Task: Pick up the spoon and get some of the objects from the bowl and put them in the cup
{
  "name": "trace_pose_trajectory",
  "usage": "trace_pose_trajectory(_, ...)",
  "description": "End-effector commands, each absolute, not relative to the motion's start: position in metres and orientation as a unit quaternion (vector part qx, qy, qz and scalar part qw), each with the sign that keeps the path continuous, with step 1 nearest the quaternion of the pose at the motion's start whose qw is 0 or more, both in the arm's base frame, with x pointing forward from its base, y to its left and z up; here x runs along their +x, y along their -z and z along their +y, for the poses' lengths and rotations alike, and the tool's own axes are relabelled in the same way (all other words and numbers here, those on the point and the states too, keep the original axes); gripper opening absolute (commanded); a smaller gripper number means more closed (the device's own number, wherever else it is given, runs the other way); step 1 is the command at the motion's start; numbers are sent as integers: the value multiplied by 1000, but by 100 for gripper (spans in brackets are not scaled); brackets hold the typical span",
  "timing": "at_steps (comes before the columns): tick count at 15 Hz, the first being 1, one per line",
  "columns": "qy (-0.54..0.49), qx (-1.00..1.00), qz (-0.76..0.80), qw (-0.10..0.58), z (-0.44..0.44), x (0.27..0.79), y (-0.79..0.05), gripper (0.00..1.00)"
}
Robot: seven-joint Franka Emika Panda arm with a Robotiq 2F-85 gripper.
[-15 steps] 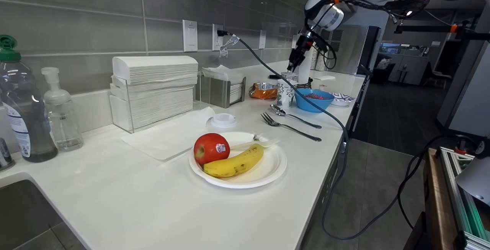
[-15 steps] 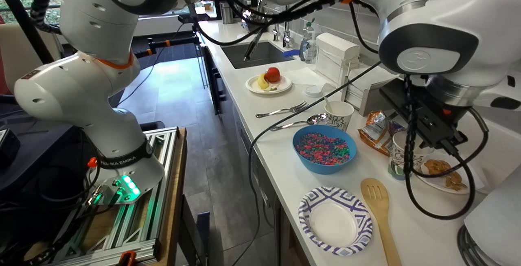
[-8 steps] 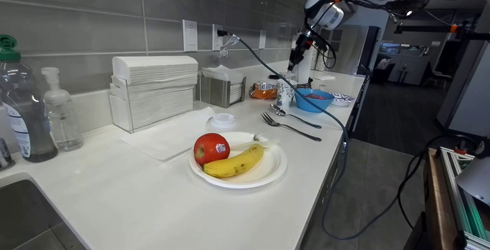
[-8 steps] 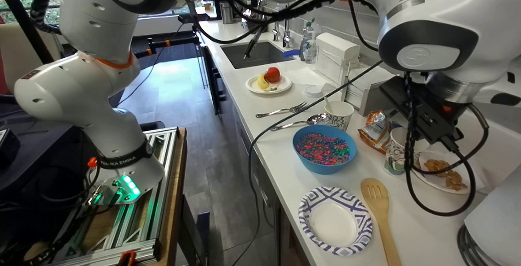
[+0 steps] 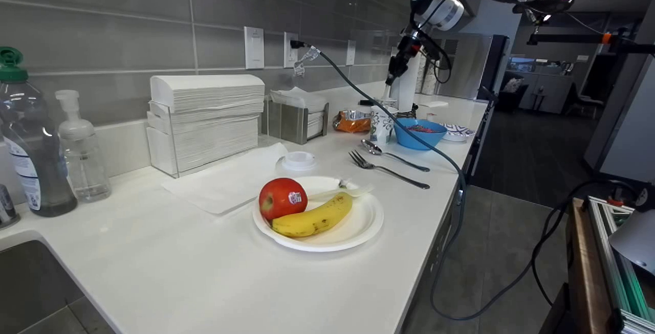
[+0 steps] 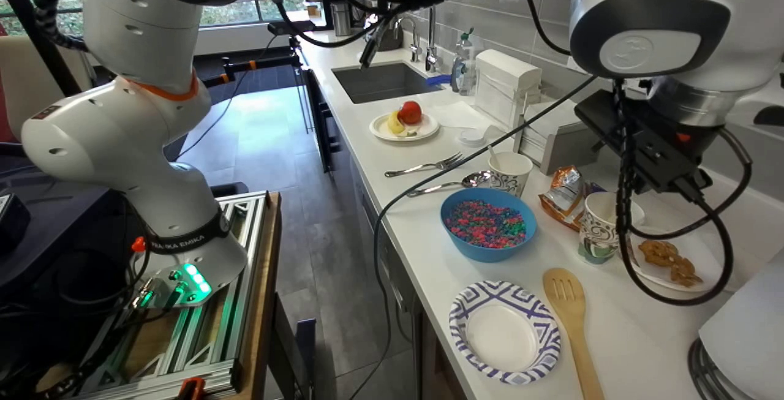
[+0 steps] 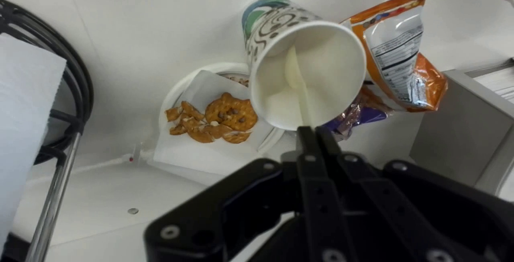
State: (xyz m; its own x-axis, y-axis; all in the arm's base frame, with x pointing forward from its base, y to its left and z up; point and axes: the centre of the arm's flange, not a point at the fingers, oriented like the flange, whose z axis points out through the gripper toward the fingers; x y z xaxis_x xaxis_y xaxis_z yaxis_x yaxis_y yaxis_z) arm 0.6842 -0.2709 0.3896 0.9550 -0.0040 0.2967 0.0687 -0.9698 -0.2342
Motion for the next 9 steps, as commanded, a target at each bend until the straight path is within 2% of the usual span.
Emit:
trace_pose_trajectory(1,149,-979,5,136,-268,660,-417,1)
trace_pose_trajectory(9,163,-968,47,185,-287,615,-468,1)
